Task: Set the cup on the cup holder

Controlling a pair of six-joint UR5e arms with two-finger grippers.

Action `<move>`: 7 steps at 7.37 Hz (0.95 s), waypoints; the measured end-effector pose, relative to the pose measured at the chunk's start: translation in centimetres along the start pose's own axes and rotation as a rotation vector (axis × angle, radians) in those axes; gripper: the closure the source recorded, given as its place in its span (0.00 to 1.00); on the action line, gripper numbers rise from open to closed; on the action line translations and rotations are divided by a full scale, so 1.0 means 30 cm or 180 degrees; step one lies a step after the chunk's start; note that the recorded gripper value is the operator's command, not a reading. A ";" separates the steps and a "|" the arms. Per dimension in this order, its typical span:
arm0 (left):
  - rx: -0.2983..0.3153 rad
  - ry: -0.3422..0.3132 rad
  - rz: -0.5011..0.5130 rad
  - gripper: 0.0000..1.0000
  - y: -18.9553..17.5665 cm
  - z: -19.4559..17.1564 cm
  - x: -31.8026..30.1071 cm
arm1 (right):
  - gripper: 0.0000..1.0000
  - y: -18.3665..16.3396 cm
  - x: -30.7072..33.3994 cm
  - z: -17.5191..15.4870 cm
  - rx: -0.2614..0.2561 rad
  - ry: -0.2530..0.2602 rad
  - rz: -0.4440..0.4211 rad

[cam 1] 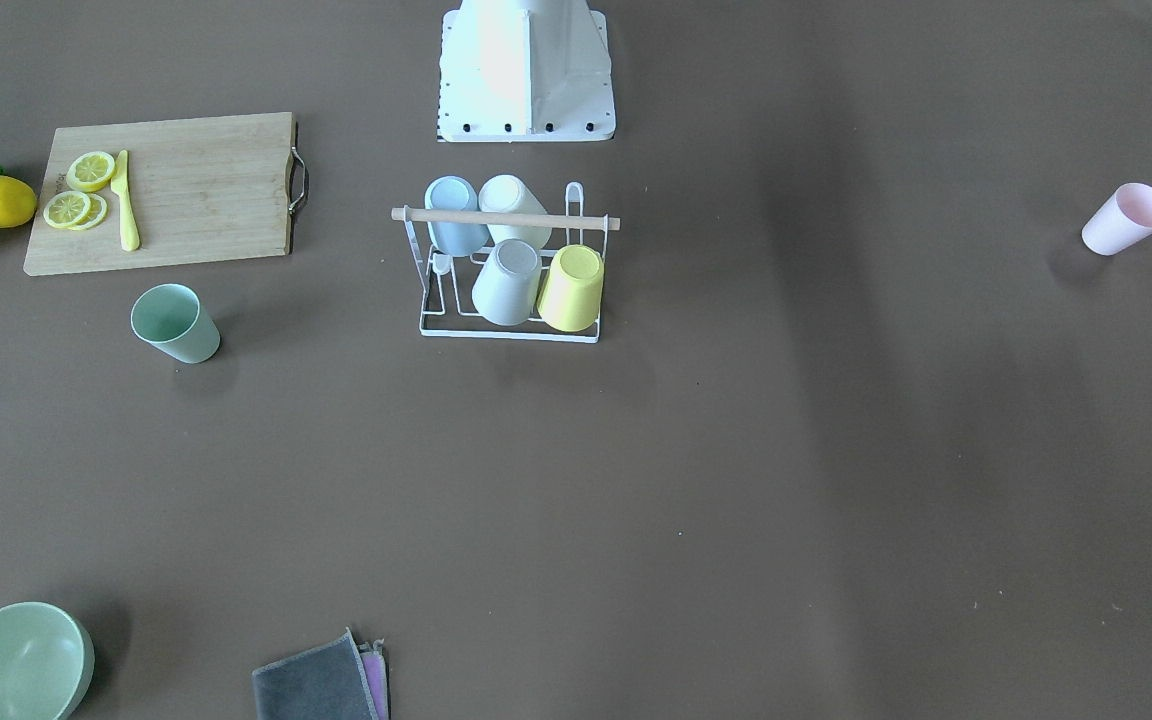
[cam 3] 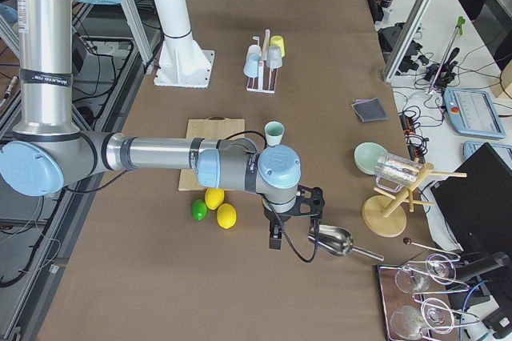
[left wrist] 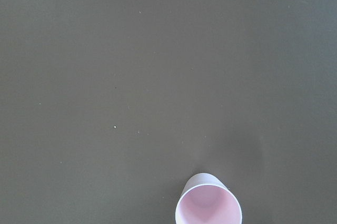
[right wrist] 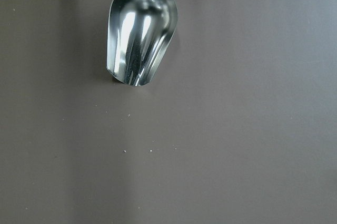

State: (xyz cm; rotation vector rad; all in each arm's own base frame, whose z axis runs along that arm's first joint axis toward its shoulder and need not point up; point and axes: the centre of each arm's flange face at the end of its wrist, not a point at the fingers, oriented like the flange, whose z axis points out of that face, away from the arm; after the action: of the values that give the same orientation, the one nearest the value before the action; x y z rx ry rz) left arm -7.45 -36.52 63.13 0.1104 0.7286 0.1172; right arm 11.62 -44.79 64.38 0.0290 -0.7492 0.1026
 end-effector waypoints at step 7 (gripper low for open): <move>0.0144 -0.0028 0.0227 0.01 -0.049 0.013 0.010 | 0.00 -0.001 -0.011 -0.014 0.0026 -0.0005 -0.0024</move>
State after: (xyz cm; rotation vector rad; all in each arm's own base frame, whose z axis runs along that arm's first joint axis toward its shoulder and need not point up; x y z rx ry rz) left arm -6.87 -37.94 63.03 0.1800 0.7190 0.1683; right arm 11.66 -44.81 63.85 0.0397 -0.7501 0.0985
